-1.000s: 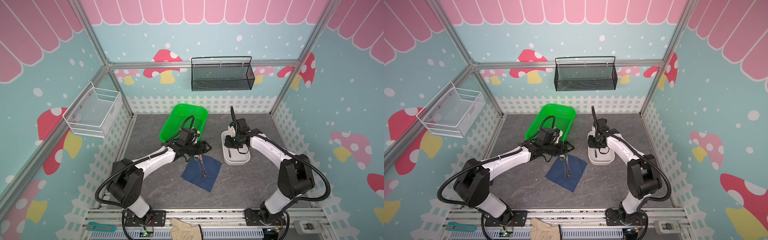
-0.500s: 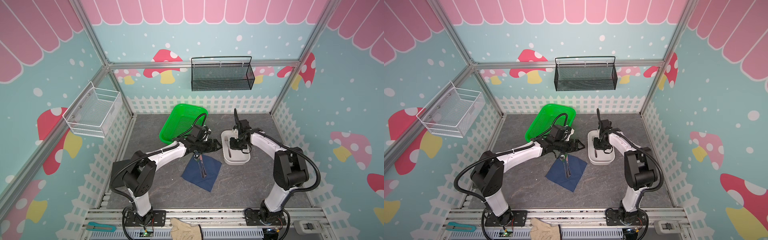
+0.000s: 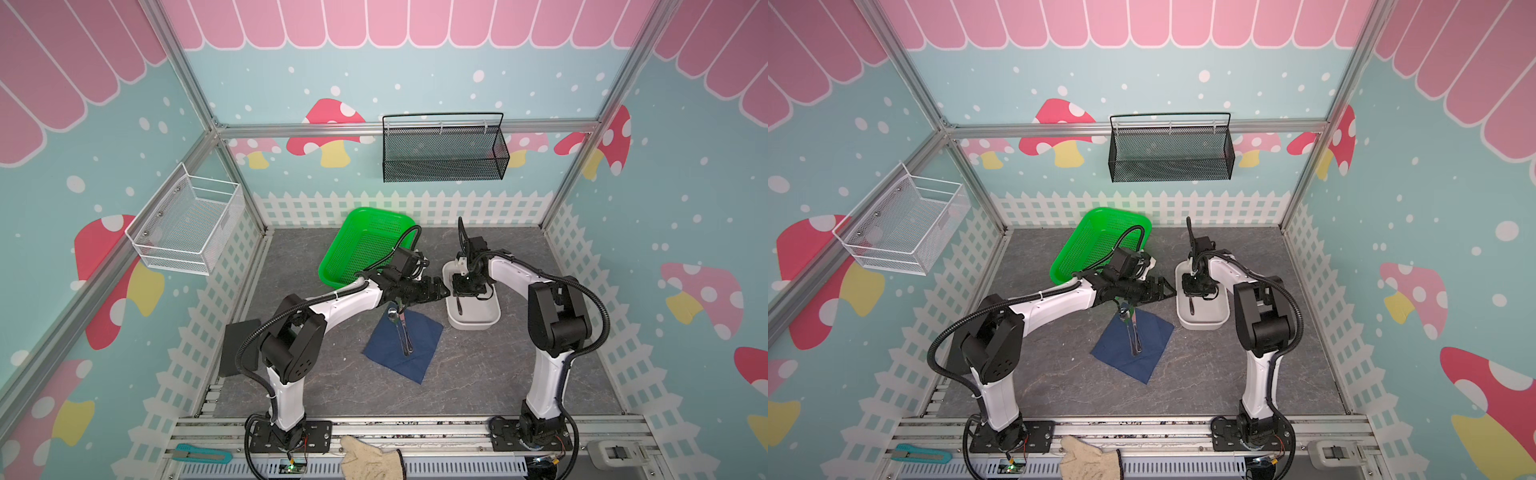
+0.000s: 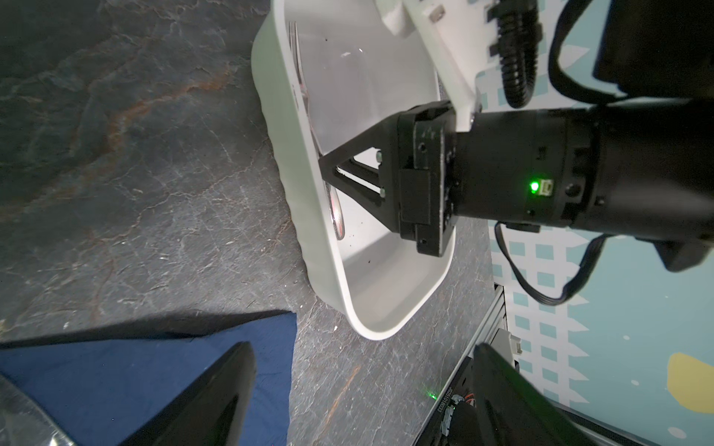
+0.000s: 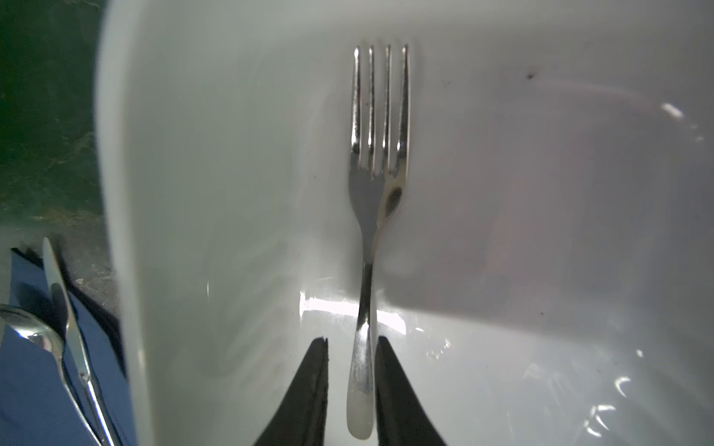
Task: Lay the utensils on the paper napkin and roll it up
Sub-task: 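Move the right gripper back over the tray toward the fork, then lower the right gripper into the white tray and grasp the fork handle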
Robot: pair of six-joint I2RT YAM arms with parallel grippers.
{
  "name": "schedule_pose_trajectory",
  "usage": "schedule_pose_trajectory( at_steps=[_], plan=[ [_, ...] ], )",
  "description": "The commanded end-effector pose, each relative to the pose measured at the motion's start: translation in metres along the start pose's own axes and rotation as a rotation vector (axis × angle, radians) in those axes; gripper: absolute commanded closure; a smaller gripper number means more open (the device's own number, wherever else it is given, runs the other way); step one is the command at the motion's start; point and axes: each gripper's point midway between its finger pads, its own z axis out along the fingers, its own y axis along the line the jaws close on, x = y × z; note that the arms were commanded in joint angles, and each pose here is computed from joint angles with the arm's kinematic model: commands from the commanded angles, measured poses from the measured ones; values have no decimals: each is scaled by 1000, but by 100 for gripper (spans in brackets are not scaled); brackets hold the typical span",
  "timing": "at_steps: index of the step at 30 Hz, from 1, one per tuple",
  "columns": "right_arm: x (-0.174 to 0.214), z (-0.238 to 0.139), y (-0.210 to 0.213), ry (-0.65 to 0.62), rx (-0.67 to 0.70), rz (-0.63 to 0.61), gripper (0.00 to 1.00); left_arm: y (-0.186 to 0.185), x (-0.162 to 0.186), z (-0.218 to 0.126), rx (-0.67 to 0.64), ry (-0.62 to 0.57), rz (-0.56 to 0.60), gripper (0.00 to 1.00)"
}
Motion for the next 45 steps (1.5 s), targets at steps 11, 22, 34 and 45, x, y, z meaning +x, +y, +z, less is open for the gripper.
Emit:
schedule_pose_trajectory(
  at_steps=[11,22,34,45],
  plan=[
    [-9,13,-1,50,6,-40,75,-4,-2,8,-2,21,14,7],
    [-13,18,2,68,13,-56,74,-2,-2,7,-10,17,13,6],
    [-7,30,-3,123,74,-73,74,-1,-2,5,-13,13,14,2],
    [4,33,-15,171,180,-78,75,1,-1,2,-19,8,16,2]
  ],
)
